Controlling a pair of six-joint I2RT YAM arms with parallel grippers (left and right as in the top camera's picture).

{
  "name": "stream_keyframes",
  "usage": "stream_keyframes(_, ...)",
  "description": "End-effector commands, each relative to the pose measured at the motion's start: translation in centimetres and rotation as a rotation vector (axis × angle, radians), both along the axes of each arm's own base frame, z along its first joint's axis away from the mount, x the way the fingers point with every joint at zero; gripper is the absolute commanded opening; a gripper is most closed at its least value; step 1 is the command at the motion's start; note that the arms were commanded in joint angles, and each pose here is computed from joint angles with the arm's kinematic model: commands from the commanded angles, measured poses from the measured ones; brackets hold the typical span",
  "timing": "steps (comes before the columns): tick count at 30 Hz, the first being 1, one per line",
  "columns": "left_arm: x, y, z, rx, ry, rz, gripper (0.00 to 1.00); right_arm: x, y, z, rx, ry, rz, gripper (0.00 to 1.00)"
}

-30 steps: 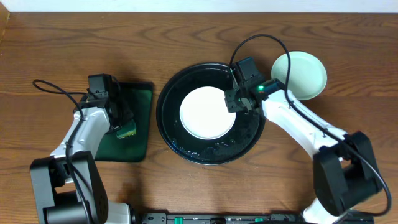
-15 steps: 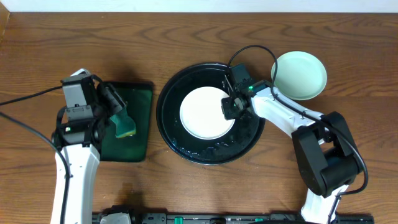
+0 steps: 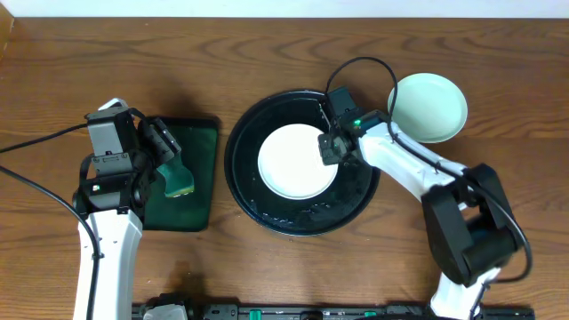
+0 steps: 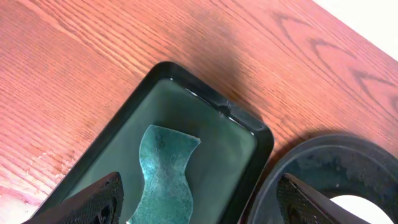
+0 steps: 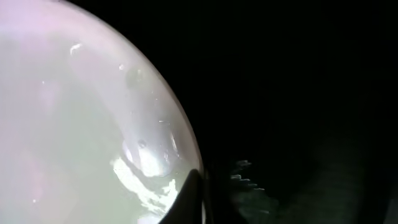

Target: Clean dirty plates on tray and stack at the side

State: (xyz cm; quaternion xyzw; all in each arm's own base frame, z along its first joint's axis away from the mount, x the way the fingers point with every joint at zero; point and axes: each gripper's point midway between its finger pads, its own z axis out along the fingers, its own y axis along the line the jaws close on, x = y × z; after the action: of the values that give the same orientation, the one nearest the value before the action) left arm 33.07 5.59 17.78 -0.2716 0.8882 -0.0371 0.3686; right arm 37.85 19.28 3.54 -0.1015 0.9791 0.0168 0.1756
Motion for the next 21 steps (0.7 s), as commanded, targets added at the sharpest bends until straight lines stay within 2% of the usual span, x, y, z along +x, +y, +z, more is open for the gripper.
stream_keyframes(1,0.3,0.1,0.7,0.005,-0.016,-0.002,0.80,2.9,-1.0,8.6,-0.156,-0.305,0.033,0.01)
stream_keyframes(6,0.3,0.1,0.7,0.005,-0.016,-0.002,0.79,2.1,0.0,13.2,-0.261,-0.448,0.108,0.01)
stream_keyframes(10,0.3,0.1,0.7,0.005,-0.016,-0.002,0.79,1.5,0.6,13.9,-0.254,-0.460,0.125,0.01)
stream_keyframes(13,0.2,0.1,0.7,0.005,-0.016,-0.002,0.80,0.8,1.5,11.9,-0.139,-0.363,0.137,0.04)
stream_keyframes(17,0.3,0.1,0.7,0.005,-0.016,-0.002,0.80,0.2,2.1,7.8,0.046,-0.165,0.147,0.16)
stream_keyframes(19,0.3,0.1,0.7,0.005,-0.016,-0.002,0.80,0.4,1.7,5.7,0.123,-0.072,0.142,0.25)
stream_keyframes(21,0.3,0.1,0.7,0.005,-0.016,-0.002,0.80,0.4,1.3,3.8,0.199,0.013,0.147,0.28)
